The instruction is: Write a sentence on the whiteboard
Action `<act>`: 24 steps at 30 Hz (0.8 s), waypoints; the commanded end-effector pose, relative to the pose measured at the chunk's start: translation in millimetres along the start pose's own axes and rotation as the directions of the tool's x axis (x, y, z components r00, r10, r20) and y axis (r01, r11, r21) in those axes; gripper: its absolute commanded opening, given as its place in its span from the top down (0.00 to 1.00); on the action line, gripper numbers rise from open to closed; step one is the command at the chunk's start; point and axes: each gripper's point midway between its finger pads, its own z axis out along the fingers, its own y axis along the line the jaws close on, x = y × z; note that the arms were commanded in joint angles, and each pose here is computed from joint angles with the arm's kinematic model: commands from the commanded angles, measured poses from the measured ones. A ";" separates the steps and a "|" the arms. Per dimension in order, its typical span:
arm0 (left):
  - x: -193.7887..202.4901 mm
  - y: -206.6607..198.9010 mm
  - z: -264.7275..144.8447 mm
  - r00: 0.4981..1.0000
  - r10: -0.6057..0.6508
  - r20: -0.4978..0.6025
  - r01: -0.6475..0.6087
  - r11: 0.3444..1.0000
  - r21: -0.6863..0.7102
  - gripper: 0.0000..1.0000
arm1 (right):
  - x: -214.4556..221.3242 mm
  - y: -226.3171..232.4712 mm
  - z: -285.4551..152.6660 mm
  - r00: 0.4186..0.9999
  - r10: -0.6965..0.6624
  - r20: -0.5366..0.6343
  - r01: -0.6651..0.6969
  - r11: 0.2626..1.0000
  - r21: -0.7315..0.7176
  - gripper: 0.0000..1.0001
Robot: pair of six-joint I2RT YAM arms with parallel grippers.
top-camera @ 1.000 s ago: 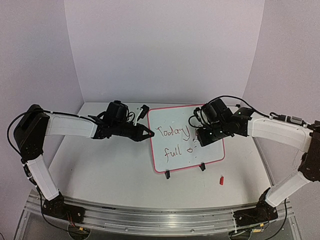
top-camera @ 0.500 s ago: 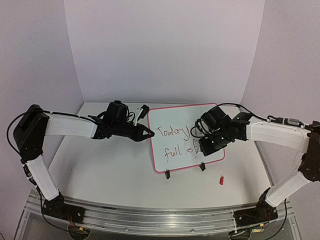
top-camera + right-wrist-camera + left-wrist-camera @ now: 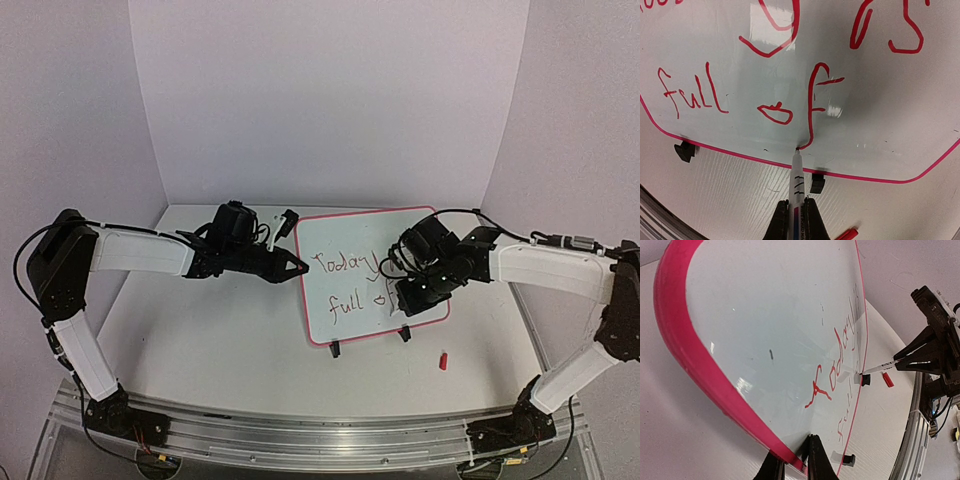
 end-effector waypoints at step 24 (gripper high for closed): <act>49.9 101.3 -6.6 0.985 0.049 -0.166 -0.115 0.900 -0.420 1.00 | -31.2 -21.2 -40.2 0.984 0.027 0.174 -0.039 0.997 0.066 1.00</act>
